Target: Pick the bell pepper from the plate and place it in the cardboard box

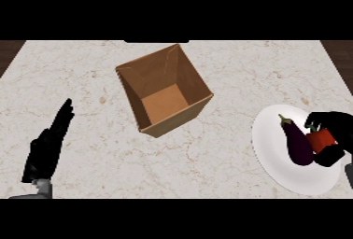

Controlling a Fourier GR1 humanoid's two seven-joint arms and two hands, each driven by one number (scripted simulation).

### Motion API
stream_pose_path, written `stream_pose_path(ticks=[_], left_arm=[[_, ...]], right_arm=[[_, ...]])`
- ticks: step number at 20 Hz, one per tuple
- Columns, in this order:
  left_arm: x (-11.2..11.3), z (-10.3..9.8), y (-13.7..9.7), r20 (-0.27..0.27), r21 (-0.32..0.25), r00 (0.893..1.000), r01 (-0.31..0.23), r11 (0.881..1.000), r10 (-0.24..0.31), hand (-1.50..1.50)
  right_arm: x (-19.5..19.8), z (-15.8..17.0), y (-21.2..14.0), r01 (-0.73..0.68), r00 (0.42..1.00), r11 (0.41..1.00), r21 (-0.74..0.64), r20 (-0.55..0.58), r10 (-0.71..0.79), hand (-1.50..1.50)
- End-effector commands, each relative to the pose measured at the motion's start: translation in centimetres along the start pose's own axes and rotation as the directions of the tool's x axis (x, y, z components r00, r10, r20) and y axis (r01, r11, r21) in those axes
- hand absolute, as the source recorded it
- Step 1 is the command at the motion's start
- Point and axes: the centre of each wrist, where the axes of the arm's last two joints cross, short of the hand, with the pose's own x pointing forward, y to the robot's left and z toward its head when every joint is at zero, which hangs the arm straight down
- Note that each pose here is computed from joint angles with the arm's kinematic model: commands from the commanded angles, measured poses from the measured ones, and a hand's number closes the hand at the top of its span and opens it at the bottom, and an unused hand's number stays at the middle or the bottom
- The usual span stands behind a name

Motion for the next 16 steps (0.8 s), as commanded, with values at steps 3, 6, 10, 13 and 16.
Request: stream_pose_path(ticks=[3,6,10,13,16], left_arm=[[0.2,-0.6,-0.1,0.000,0.009,1.000,-0.004,1.000,0.004,0.00],[-0.2,0.4,0.2,-0.003,0.000,1.000,-0.008,1.000,0.008,0.00],[-1.6,0.1,-0.6,-0.021,0.013,1.000,-0.003,1.000,0.003,0.00],[-0.5,-0.3,-0.8,-0.016,-0.005,1.000,0.001,1.000,-0.002,0.00],[-0.9,1.2,0.0,0.002,0.012,1.000,0.007,1.000,-0.007,0.00]], right_arm=[[2.2,0.0,-0.2,-0.011,0.999,0.991,-0.131,0.030,0.015,1.50],[4.3,2.3,-1.2,0.009,1.000,0.987,-0.158,-0.017,-0.012,1.50],[11.5,5.0,3.0,0.065,0.990,0.982,-0.177,-0.115,-0.086,1.50],[13.6,8.0,0.5,0.015,0.991,0.967,-0.253,-0.127,-0.048,1.50],[14.4,10.4,-1.6,0.021,0.987,0.957,-0.290,-0.149,-0.067,1.50]])
